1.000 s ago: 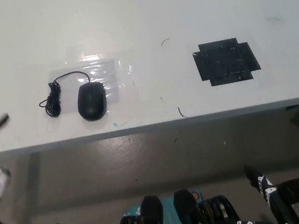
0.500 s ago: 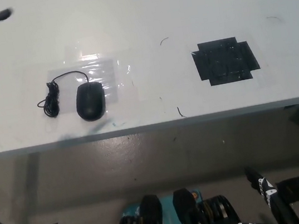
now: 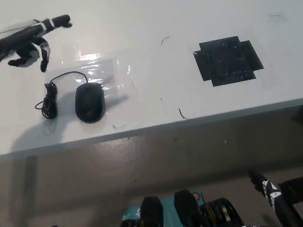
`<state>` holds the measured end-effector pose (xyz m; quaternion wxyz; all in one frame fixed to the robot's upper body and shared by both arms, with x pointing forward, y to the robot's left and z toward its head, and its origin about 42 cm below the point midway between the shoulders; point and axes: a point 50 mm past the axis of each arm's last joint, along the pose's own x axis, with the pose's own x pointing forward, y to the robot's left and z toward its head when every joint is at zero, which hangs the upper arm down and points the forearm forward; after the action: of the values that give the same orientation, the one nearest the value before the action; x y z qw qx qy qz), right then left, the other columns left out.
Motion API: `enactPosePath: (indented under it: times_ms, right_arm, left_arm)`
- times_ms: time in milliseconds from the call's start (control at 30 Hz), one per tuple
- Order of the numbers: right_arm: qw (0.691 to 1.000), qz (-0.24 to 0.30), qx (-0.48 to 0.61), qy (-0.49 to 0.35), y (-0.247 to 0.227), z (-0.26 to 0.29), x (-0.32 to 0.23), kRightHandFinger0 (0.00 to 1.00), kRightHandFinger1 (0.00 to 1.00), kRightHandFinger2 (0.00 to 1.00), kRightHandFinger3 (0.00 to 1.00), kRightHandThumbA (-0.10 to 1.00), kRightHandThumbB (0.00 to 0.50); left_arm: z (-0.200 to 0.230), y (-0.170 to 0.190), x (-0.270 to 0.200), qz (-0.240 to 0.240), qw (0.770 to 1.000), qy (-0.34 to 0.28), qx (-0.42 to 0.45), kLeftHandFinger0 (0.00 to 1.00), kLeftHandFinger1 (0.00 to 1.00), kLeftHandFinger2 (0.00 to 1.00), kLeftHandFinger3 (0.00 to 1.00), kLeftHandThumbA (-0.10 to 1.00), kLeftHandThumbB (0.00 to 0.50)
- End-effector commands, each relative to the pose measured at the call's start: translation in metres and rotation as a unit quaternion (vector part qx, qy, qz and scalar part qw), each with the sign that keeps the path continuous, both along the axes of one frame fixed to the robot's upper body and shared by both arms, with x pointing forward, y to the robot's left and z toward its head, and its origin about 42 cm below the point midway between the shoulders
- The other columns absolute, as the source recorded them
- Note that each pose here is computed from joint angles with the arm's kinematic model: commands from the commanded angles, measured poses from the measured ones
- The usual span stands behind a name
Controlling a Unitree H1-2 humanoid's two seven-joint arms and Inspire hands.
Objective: The robot uses left hand to click on the left button of the black mouse, which is placed on the left area of the table
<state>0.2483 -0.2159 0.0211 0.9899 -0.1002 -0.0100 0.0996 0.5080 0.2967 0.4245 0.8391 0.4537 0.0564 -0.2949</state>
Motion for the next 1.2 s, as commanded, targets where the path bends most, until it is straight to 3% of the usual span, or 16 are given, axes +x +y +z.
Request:
enactPosePath:
  times_ms: [0,167,300,467,533,600,667,700,767,800,900,1033,1167]
  right_arm:
    - [0.999,0.015,-0.009,-0.046,-0.003,0.016,0.008,1.00,1.00,1.00,1.00,1.00,0.165]
    - [0.999,0.017,-0.011,-0.049,-0.003,0.017,0.009,1.00,1.00,1.00,1.00,1.00,0.155]
    - [0.999,0.018,-0.013,-0.048,-0.005,0.018,0.010,1.00,1.00,1.00,1.00,1.00,0.149]
    - [0.999,0.016,-0.016,-0.048,-0.008,0.018,0.008,1.00,1.00,1.00,1.00,1.00,0.151]
    - [0.999,0.016,-0.016,-0.046,-0.008,0.018,0.007,1.00,1.00,1.00,1.00,1.00,0.146]
    - [0.999,0.017,-0.016,-0.045,-0.008,0.018,0.007,1.00,1.00,1.00,1.00,1.00,0.144]
    - [0.999,0.018,-0.017,-0.045,-0.008,0.019,0.006,1.00,1.00,1.00,1.00,1.00,0.146]
    - [0.999,0.019,-0.017,-0.045,-0.008,0.019,0.006,1.00,1.00,1.00,1.00,1.00,0.147]
    - [0.999,0.020,-0.019,-0.044,-0.007,0.019,0.006,1.00,1.00,1.00,1.00,1.00,0.143]
    - [0.999,0.021,-0.019,-0.043,-0.008,0.019,0.005,1.00,1.00,1.00,1.00,1.00,0.142]
    - [0.998,0.022,-0.020,-0.048,-0.009,0.020,0.006,1.00,1.00,1.00,1.00,1.00,0.135]
    - [0.998,0.024,-0.021,-0.051,-0.010,0.022,0.008,1.00,1.00,1.00,1.00,1.00,0.127]
    - [0.998,0.023,-0.024,-0.049,-0.009,0.024,0.009,1.00,1.00,1.00,1.00,1.00,0.147]
  left_arm:
    - [0.033,0.003,0.016,0.043,0.997,0.024,0.066,0.01,0.09,0.44,1.00,1.00,0.400]
    - [0.035,-0.002,0.034,0.061,0.992,0.042,0.103,0.00,0.08,0.56,1.00,1.00,0.394]
    - [0.037,-0.001,0.042,0.073,0.990,0.053,0.106,0.00,0.02,0.46,1.00,1.00,0.380]
    - [0.032,-0.006,0.051,0.066,0.988,0.056,0.128,0.00,0.00,0.45,1.00,1.00,0.381]
    - [0.028,-0.012,0.054,0.060,0.988,0.056,0.132,0.00,0.00,0.34,1.00,1.00,0.373]
    - [0.020,-0.020,0.057,0.047,0.988,0.056,0.139,0.00,0.00,0.31,1.00,1.00,0.403]
    - [0.015,-0.023,0.059,0.042,0.988,0.063,0.131,0.06,0.00,0.27,1.00,1.00,0.376]
    - [0.011,-0.026,0.060,0.039,0.989,0.068,0.126,0.01,0.00,0.25,1.00,1.00,0.374]
    - [0.004,-0.028,0.061,0.025,0.987,0.052,0.148,0.01,0.00,0.10,1.00,1.00,0.356]
    - [0.001,-0.031,0.061,0.005,0.985,0.045,0.165,0.00,0.00,0.00,1.00,1.00,0.302]
    - [-0.006,-0.038,0.064,-0.008,0.981,0.039,0.188,0.00,0.00,0.00,1.00,1.00,0.284]
    - [-0.013,-0.040,0.068,0.017,0.988,0.074,0.138,0.00,0.00,0.02,1.00,1.00,0.250]
    - [-0.017,-0.042,0.072,0.012,0.985,0.070,0.158,0.00,0.00,0.01,1.00,1.00,0.226]
